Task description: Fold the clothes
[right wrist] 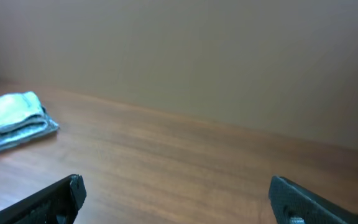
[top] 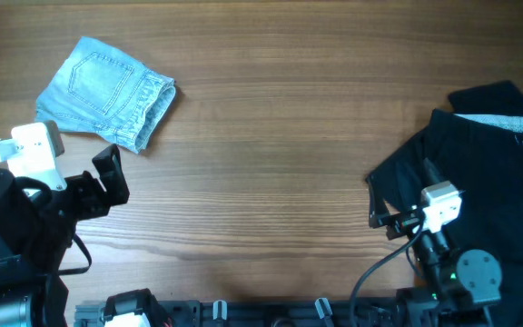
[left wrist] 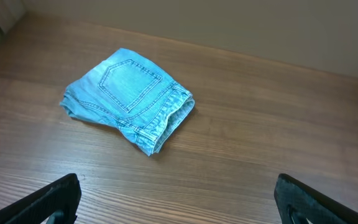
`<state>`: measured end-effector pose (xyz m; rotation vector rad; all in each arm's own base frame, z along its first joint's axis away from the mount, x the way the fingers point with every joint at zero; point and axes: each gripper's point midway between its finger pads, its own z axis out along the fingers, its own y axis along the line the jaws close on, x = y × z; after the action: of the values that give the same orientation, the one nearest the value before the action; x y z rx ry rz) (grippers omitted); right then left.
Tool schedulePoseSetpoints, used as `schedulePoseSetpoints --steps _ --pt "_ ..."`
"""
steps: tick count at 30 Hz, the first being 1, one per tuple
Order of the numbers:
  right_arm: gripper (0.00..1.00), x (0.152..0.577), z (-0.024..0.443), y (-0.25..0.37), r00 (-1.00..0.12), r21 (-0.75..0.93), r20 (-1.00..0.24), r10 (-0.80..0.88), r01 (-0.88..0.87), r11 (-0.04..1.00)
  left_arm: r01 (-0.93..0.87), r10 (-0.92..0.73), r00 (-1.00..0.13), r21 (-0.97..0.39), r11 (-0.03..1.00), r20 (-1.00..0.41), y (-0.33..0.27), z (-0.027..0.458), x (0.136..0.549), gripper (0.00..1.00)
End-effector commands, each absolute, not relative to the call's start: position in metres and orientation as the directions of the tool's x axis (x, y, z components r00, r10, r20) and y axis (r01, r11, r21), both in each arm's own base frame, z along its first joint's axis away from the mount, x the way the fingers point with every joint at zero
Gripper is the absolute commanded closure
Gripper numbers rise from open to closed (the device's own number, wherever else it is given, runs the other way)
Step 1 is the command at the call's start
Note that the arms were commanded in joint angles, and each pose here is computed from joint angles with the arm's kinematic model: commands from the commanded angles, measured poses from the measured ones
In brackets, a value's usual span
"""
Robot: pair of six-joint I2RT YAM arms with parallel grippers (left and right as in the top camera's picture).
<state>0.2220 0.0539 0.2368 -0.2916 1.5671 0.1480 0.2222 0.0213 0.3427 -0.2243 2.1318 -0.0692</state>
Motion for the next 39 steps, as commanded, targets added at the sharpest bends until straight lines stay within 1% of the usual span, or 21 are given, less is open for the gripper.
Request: schedulePoseSetpoints --steps 1,6,8,13,32,35,36,39 --pt "0.00 0.226 0.225 0.055 0.072 -0.113 -0.993 -0.096 -0.278 0.954 -0.123 -0.163 -0.518 -0.116 0.986 -0.840 0.021 0.347 0.222 0.00" --pt "0.00 0.237 0.202 0.056 0.122 -0.120 -0.988 -0.090 -0.272 0.955 -0.123 -0.163 -0.518 -0.116 0.986 -0.840 0.021 0.347 0.222 0.00" --pt "0.00 0.239 0.189 0.056 0.088 -0.116 -0.992 -0.095 -0.274 0.955 -0.123 -0.163 -0.518 -0.116 0.986 -0.840 0.021 0.347 0.222 0.00" --pt "0.00 0.239 0.179 0.056 0.045 -0.108 -0.994 -0.099 -0.276 0.955 -0.123 -0.163 -0.518 -0.116 0.986 -0.840 0.021 0.347 0.222 0.00" --pt "0.00 0.240 0.177 0.056 0.037 -0.106 -0.994 -0.100 -0.278 0.955 -0.116 -0.160 -0.519 -0.116 0.986 -0.840 0.020 0.347 0.222 0.00" --pt "0.00 0.240 0.177 0.056 0.037 -0.106 -0.994 -0.100 -0.278 0.955 -0.153 -0.145 -0.489 -0.079 0.985 -0.860 0.027 0.353 0.217 0.00" --pt "0.00 0.240 0.177 0.056 0.037 -0.106 -0.994 -0.100 -0.278 0.955 -0.132 -0.132 -0.474 -0.078 0.988 -0.870 0.022 0.356 0.215 0.00" --pt "0.00 0.240 0.177 0.056 0.037 -0.106 -0.994 -0.100 -0.278 0.955 -0.074 -0.095 -0.381 -0.072 0.995 -0.919 0.011 0.364 0.221 0.00"
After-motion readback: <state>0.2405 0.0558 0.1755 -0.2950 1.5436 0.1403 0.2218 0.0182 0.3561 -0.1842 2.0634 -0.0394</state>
